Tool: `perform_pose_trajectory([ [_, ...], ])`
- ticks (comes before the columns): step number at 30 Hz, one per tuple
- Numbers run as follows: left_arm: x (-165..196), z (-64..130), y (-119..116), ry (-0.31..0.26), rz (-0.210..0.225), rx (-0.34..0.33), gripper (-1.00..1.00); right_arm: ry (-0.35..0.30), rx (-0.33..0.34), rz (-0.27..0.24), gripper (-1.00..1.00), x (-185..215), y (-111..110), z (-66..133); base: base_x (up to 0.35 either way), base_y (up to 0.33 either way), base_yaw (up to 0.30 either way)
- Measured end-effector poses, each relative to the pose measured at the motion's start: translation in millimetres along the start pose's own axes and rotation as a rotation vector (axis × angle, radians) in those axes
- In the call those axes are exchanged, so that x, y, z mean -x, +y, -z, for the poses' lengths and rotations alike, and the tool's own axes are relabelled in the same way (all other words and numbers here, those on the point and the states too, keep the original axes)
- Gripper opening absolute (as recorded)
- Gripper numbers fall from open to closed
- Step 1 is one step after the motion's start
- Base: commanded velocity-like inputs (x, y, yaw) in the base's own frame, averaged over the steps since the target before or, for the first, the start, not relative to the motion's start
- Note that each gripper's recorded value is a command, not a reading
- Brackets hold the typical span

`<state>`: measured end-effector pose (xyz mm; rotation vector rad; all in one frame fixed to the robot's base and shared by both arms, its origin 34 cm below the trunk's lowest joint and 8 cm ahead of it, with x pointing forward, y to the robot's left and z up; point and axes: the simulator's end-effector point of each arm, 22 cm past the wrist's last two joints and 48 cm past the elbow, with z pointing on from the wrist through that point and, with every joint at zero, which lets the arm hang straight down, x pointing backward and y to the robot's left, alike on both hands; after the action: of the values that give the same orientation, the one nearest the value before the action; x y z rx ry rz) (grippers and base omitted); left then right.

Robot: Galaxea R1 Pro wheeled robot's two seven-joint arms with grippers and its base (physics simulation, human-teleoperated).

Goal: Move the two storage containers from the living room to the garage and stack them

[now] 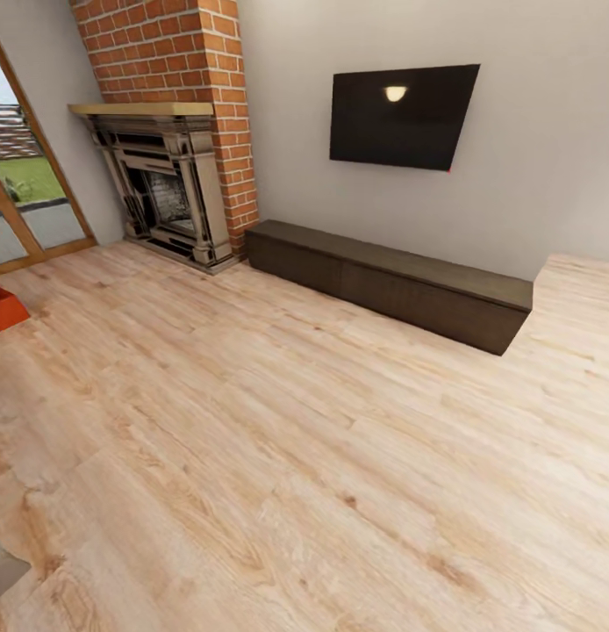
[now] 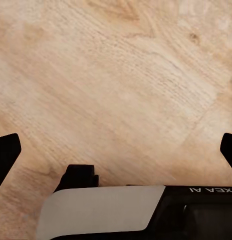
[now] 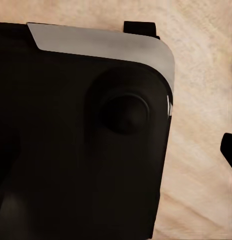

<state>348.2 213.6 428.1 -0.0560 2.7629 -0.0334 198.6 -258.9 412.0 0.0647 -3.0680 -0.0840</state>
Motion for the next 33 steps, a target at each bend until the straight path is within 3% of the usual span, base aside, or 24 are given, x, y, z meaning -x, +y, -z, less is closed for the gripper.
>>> perform_pose_trajectory([
  [33, 0.0, 0.0, 0.2, 0.0, 0.0, 0.001, 1.0, 0.0, 0.0, -0.004, 1.0, 0.1, 0.9, -0.1, 0.293, -0.222, 0.251],
])
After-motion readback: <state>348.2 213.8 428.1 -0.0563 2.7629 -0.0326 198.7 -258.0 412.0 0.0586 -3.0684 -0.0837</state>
